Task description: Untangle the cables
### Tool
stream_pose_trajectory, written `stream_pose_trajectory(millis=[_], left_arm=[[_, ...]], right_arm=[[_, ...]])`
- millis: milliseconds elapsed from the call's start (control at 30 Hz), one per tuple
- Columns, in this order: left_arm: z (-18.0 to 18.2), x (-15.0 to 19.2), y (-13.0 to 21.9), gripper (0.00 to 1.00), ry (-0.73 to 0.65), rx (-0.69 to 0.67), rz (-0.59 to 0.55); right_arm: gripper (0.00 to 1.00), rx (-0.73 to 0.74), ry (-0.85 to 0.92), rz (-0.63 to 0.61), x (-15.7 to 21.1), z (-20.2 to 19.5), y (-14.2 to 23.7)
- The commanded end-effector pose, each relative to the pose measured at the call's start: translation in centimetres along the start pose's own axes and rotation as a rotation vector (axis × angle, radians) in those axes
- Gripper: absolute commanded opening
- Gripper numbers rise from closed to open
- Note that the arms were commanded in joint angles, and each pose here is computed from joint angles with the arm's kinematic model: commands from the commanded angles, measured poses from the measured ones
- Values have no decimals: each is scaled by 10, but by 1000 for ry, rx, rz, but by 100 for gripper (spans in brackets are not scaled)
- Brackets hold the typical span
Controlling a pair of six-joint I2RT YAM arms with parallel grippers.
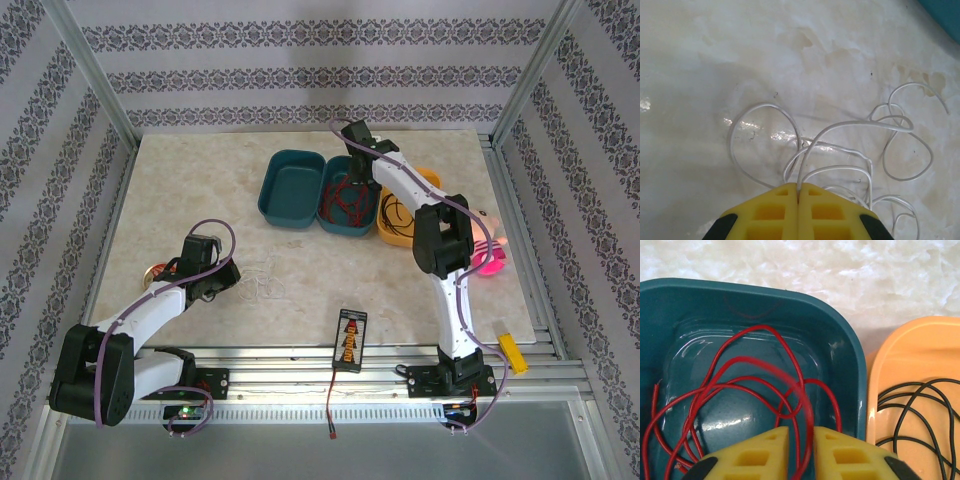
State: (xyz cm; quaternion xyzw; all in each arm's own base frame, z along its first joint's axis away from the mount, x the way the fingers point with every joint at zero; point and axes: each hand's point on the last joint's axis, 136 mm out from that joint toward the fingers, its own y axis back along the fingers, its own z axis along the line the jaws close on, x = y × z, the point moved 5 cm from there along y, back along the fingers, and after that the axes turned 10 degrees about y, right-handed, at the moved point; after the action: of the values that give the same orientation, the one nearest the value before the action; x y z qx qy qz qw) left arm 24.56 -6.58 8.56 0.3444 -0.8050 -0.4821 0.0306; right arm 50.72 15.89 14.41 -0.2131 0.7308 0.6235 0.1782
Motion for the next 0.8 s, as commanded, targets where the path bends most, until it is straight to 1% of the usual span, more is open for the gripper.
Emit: stream_pose_trajectory(millis=[0,133,233,367,500,633,700,733,767], left_arm=[[-3,-7,2,0,9,19,-22],[-3,-6,2,0,12,21,-20],[-4,-7,3,0,14,28,-22],[-7,-7,4,0,9,36,-23],[-8,-9,5,0,6,40,-28],[-11,-10,6,0,-8,45,-25],[-13,-10,6,0,-7,55,-22],[-15,-10,6,0,-6,65,-20],[-16,-9,5,0,-3,72,-17]], right_arm=[[26,4,19,-8,3,1,15],[34,2,19,-43,1,-5,35],[35,-16,17,-64,1,-7,51],[36,-118,28,-112,7,3,75],[44,-181,69,-152,25,18,100],[58,-196,145,-209,50,36,126],[64,-217,156,-219,62,43,135],[70,-229,157,-221,70,47,138],[77,-234,159,-219,77,50,140]])
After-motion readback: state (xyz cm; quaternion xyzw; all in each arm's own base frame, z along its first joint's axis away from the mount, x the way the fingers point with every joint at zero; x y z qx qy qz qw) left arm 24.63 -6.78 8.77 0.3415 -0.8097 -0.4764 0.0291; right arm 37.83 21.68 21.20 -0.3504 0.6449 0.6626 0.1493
